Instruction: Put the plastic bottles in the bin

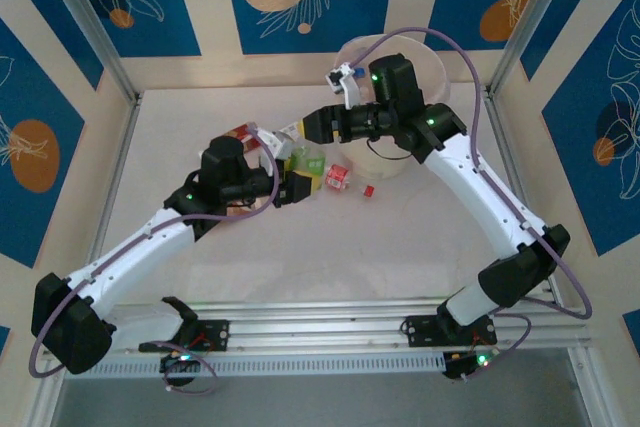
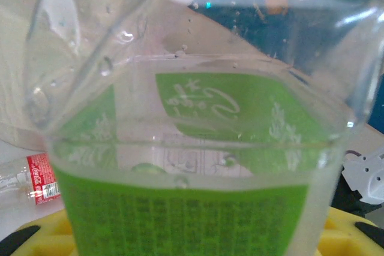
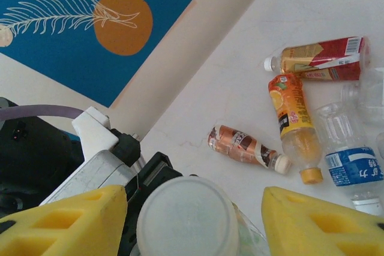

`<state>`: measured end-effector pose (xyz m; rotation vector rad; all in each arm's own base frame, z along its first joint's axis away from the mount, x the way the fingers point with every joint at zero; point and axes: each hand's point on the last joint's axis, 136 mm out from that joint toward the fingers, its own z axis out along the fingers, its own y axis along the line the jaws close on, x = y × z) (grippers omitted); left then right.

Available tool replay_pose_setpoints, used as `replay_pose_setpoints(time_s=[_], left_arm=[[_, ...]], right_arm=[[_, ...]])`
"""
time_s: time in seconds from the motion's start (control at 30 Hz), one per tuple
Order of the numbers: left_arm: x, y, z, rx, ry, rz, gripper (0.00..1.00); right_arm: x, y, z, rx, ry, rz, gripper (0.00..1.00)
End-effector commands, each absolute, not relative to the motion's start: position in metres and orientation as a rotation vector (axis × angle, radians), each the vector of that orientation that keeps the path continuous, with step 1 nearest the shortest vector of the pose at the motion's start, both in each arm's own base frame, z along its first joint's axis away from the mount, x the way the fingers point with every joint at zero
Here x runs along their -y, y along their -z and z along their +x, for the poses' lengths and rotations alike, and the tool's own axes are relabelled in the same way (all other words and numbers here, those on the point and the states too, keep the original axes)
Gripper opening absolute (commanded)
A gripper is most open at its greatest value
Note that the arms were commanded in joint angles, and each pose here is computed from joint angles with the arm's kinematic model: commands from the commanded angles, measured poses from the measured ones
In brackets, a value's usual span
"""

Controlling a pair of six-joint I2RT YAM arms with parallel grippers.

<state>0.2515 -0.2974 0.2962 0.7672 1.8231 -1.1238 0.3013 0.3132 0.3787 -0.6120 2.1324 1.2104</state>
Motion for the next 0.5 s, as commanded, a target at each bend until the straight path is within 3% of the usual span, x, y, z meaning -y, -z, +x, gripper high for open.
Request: replay_pose_setpoints(time_s=[0.0, 0.17, 0.3, 0.33, 0.43, 0.47], left_arm=[[0.3038, -0.3231, 0.2466, -1.731, 1.163, 0.798, 0.46], [0.3037, -0.3252, 0.2477, -1.727, 1.160, 0.793, 0.47], [0.3039, -0.3250, 0.2492, -1.732, 1.156, 0.788, 0.52], [0.3037, -0.3246, 0.2494, -1.735, 1.154, 0.786, 0.57], [0.3027, -0.3256, 0.2496, -1.741, 1.147, 0.783, 0.93], [0.3019, -0.3260, 0.2498, -1.745, 1.144, 0.777, 0.99]], right_arm=[[-0.3195, -0.3844, 0.2967, -2.118, -1.232, -0.659, 0.57], [-0.3214, -0.3795, 0.2965, -2.135, -1.238, -0.655, 0.53], [-0.3205, -0.3788, 0.2963, -2.139, -1.231, -0.654, 0.34], [-0.3201, -0.3804, 0.2958, -2.135, -1.226, -0.654, 0.29], [-0.3178, -0.3831, 0.2962, -2.127, -1.209, -0.652, 0.18], [-0.3168, -0.3847, 0.2965, -2.123, -1.202, -0.651, 0.17]])
